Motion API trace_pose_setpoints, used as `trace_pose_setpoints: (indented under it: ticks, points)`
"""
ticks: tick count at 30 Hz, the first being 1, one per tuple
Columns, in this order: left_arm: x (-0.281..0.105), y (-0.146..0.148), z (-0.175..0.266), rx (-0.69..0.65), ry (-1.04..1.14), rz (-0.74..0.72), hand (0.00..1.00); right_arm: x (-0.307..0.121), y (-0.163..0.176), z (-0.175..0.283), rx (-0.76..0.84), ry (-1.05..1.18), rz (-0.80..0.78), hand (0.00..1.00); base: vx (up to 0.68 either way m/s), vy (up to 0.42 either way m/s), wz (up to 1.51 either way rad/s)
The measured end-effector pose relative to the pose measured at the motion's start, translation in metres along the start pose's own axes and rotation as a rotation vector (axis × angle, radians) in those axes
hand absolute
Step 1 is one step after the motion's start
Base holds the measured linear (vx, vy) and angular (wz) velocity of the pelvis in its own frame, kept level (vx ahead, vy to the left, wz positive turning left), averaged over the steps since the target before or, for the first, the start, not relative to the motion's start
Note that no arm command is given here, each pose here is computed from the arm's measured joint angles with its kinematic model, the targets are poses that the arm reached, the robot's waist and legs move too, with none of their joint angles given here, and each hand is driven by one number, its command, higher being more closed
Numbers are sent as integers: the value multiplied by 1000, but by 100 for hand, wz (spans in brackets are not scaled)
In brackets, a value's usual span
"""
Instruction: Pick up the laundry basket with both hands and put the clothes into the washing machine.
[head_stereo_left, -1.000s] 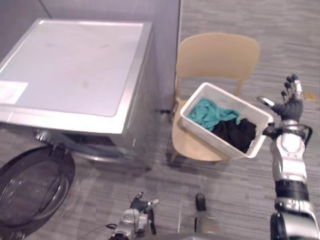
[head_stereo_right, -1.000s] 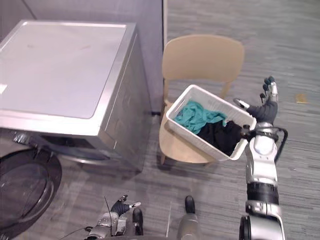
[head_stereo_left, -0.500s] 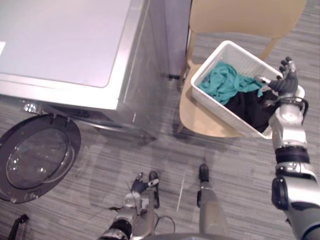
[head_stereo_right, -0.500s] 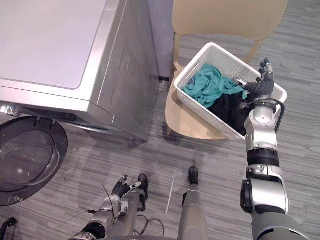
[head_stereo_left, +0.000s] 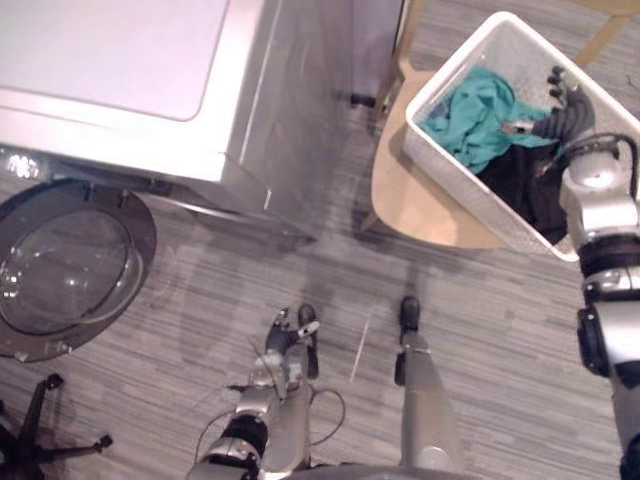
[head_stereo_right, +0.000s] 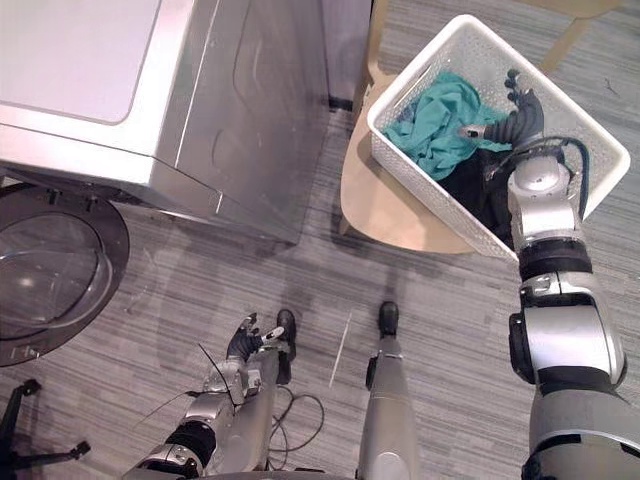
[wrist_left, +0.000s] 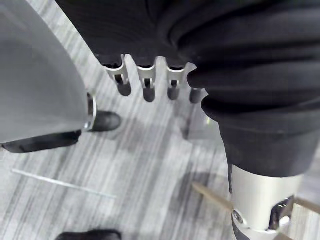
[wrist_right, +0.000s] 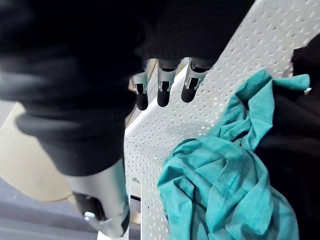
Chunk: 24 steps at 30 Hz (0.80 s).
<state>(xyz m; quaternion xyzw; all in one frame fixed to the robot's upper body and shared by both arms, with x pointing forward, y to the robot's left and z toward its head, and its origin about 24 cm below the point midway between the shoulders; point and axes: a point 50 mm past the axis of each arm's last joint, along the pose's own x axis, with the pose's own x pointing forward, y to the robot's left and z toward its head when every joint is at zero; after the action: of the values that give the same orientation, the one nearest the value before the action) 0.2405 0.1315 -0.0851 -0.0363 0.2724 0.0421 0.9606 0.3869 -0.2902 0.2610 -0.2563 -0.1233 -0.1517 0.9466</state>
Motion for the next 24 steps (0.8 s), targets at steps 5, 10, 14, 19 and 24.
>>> trace_pose_setpoints:
  ticks: [5, 10, 14, 19, 24]
  points:
    - [1, 3, 10, -19, -41, 17, 0, 4, -4, -1, -110, 31, 22, 0, -10, 1, 6]
    - [4, 9, 27, -55, -105, 57, 0, 9, -19, 13, -152, 10, -10, 0, -43, 4, 4]
    - [5, 12, 46, -100, -183, 67, 0, 8, -39, 14, -170, 14, -56, 0, -51, 10, -3]
    - [2, 12, 64, -114, -265, 65, 0, 7, -70, 25, -123, -7, -149, 0, -51, 4, 1]
    - [-4, 14, 92, -171, -398, 76, 0, 3, -106, 41, -115, -34, -277, 0, -27, 10, 2]
